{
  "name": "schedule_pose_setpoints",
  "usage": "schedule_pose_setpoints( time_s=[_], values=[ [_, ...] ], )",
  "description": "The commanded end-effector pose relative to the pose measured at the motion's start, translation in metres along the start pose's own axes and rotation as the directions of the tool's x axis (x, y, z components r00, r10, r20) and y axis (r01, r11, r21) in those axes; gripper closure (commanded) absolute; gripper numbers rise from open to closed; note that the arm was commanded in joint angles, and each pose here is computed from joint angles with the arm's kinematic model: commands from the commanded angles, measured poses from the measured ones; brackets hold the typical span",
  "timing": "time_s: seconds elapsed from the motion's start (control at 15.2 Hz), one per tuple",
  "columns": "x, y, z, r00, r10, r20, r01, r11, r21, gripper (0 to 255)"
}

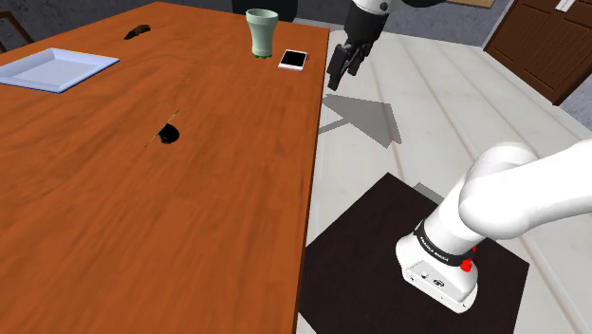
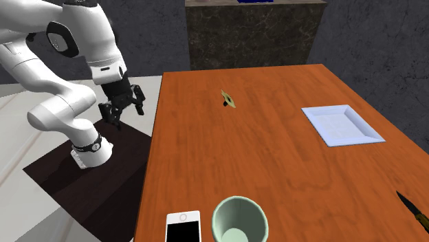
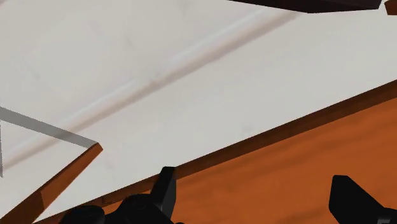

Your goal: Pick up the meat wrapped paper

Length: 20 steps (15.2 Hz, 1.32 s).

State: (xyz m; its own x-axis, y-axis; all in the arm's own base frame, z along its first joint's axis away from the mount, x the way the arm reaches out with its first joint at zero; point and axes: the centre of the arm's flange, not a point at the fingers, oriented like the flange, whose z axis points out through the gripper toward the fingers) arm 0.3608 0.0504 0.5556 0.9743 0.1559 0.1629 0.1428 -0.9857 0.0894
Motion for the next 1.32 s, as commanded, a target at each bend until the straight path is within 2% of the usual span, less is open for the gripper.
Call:
schedule_pose_setpoints(
  time_s=[0.0,0.26,0.59,0.92,1.25],
  values=[
    [0.010,-0.018,0.007,0.999,-0.027,-0.032,0.027,1.000,0.016,0],
    [0.031,-0.053,0.023,0.993,-0.079,-0.091,0.083,0.996,0.043,0],
    [0.057,-0.099,0.041,0.976,-0.141,-0.166,0.154,0.985,0.072,0],
    [0.081,-0.147,0.055,0.950,-0.198,-0.243,0.227,0.969,0.096,0],
    [0.102,-0.198,0.065,0.914,-0.250,-0.318,0.299,0.947,0.114,0]
  ],
)
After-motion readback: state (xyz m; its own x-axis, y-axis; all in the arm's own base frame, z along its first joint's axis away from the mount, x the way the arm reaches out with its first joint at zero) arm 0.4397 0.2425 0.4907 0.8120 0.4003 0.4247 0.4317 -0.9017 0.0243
